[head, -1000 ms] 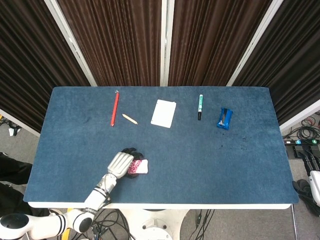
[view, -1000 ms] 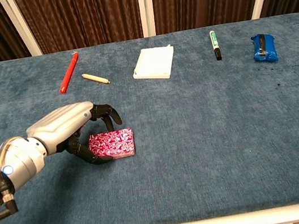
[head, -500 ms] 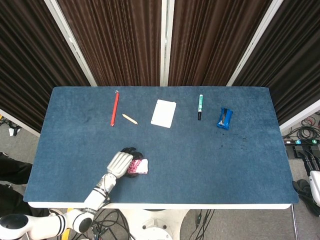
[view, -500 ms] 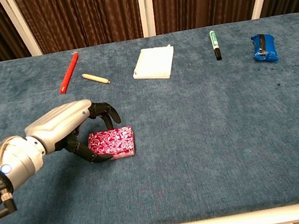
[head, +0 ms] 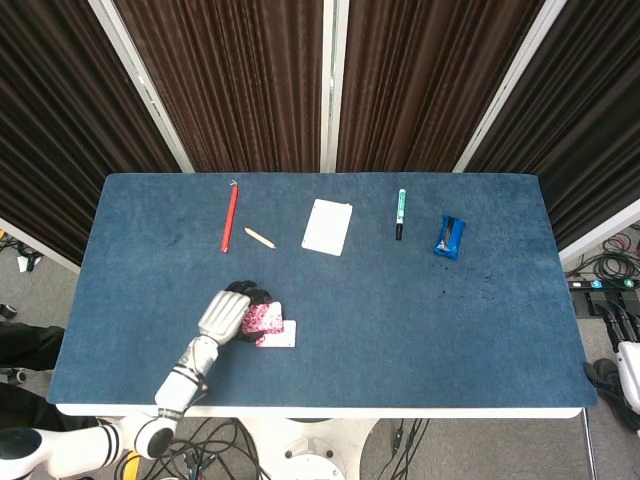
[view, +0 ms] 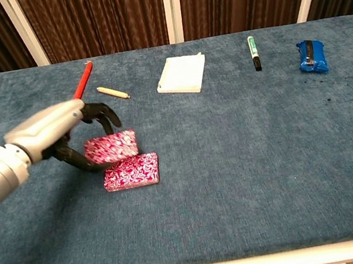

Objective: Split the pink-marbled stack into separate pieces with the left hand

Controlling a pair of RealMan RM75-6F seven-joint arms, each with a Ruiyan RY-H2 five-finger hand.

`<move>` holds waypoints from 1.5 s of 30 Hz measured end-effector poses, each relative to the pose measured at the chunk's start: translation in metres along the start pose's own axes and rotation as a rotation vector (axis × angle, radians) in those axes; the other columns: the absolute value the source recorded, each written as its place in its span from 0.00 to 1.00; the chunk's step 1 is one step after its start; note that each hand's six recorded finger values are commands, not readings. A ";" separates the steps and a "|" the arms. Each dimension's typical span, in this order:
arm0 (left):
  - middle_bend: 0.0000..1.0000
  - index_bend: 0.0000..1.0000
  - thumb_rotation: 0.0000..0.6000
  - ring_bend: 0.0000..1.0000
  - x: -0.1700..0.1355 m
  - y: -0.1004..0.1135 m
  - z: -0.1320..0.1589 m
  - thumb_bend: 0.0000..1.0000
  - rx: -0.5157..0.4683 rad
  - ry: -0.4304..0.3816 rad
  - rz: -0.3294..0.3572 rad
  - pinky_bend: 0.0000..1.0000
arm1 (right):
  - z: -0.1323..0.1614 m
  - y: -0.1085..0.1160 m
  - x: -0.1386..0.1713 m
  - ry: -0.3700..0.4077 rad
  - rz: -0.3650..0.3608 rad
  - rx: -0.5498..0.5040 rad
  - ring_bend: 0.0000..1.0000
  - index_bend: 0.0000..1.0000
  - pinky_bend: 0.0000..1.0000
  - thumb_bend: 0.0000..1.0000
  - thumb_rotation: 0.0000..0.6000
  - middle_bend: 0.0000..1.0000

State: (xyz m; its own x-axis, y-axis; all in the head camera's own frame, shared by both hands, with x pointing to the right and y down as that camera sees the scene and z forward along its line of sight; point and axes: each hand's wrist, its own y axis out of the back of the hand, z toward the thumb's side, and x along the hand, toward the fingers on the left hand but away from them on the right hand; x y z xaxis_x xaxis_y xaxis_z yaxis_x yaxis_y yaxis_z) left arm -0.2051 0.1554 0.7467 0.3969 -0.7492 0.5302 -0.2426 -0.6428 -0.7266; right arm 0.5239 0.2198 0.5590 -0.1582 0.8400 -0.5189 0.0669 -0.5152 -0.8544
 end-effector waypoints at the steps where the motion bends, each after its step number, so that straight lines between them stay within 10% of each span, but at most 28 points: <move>1: 0.45 0.33 1.00 0.18 0.000 0.003 -0.005 0.26 0.001 0.010 0.005 0.21 | 0.001 0.000 0.000 0.003 0.000 0.001 0.00 0.03 0.00 0.22 1.00 0.00; 18: 0.45 0.33 1.00 0.18 -0.001 0.019 -0.085 0.26 0.002 0.146 0.056 0.20 | 0.013 0.000 0.001 0.022 -0.001 0.020 0.00 0.02 0.00 0.22 1.00 0.00; 31: 0.16 0.23 1.00 0.08 -0.002 0.012 -0.089 0.09 -0.016 0.132 0.057 0.16 | 0.011 0.001 0.001 0.017 -0.005 0.018 0.00 0.02 0.00 0.22 1.00 0.00; 45: 0.26 0.23 1.00 0.08 -0.005 0.018 -0.056 0.09 -0.065 0.048 0.043 0.16 | 0.011 -0.001 0.000 0.017 -0.002 0.014 0.00 0.02 0.00 0.22 1.00 0.00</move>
State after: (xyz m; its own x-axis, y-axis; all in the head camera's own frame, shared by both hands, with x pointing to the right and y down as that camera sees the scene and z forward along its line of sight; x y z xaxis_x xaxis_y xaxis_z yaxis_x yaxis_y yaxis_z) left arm -0.2612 0.1380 0.7556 0.3428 -0.7819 0.5207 -0.3160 -0.6180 -0.7199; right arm 0.5132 0.2191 0.5601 -0.1411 0.8437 -0.5179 0.0531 -0.5159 -0.8550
